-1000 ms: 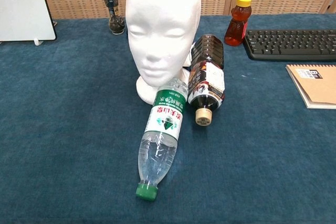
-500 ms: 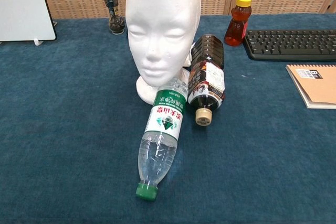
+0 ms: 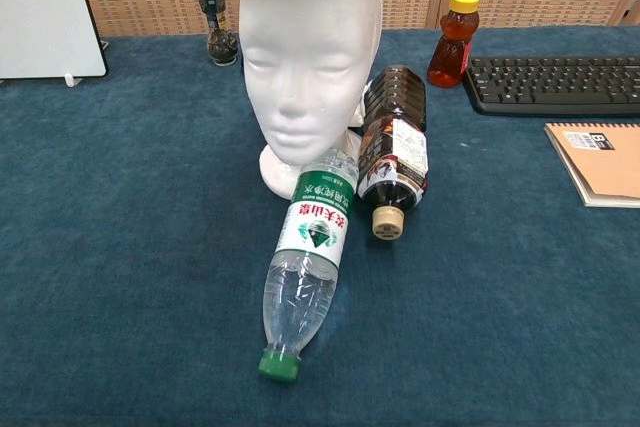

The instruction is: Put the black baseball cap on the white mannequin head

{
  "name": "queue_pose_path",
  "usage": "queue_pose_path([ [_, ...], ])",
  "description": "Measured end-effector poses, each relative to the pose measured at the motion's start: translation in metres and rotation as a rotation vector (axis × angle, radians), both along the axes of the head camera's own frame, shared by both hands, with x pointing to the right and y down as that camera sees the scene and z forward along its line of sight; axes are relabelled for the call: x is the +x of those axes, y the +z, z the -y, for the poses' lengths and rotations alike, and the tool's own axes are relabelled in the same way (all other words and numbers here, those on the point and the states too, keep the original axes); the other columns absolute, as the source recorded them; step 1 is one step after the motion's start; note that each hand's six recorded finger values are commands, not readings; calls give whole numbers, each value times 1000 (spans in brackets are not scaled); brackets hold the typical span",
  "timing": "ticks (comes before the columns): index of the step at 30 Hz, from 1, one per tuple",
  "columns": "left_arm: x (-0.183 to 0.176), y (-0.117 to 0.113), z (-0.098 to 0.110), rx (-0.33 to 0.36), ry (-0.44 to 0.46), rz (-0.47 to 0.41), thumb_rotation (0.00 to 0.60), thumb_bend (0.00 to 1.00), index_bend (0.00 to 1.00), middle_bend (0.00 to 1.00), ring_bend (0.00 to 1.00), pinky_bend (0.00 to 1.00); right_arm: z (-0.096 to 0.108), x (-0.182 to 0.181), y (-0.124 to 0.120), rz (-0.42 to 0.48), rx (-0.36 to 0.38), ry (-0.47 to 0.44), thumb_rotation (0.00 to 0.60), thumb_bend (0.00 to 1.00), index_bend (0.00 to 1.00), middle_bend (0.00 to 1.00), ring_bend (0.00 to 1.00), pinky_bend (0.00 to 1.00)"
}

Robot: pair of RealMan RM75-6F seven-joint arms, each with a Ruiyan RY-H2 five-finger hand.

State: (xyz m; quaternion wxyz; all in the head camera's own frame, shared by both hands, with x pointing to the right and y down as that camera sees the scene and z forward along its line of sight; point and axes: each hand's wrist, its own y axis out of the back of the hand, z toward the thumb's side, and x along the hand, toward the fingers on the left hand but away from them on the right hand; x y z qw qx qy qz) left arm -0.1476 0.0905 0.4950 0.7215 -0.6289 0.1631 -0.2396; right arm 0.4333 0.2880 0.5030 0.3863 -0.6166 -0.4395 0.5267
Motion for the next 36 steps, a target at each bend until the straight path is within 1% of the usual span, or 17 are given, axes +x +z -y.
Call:
queue_pose_path([
  [5,-2,6,-17,4,9,7,600,597,719,510,450,708,-2,3,0,-5,-1,10,600,231,403,461,503,579],
  [10,-6,10,-29,1,19,31,600,593,719,510,450,708,-3,4,0,-2,0,12,600,230,403,461,503,579],
  [18,-14,13,-37,8,-4,38,600,517,719,509,450,708,-4,4,0,-1,-2,14,600,230,403,466,506,576],
  [23,-18,16,-41,-17,-42,46,600,492,719,510,450,708,-6,6,0,-3,-4,21,600,231,403,468,507,575],
  [26,-20,19,-43,-19,-56,58,600,440,717,510,449,708,-6,6,-1,-2,-2,25,600,231,403,468,510,572],
  [28,-21,19,-43,-17,-69,65,600,395,697,510,439,708,-6,6,-2,-1,1,24,600,231,403,468,512,570],
  [30,-22,19,-43,-19,-86,69,600,350,646,507,420,708,-6,6,-2,0,2,24,600,231,403,468,514,569],
  [36,-26,18,-41,-31,-135,83,600,287,530,435,361,707,-6,6,-3,0,3,26,600,231,403,469,515,569],
])
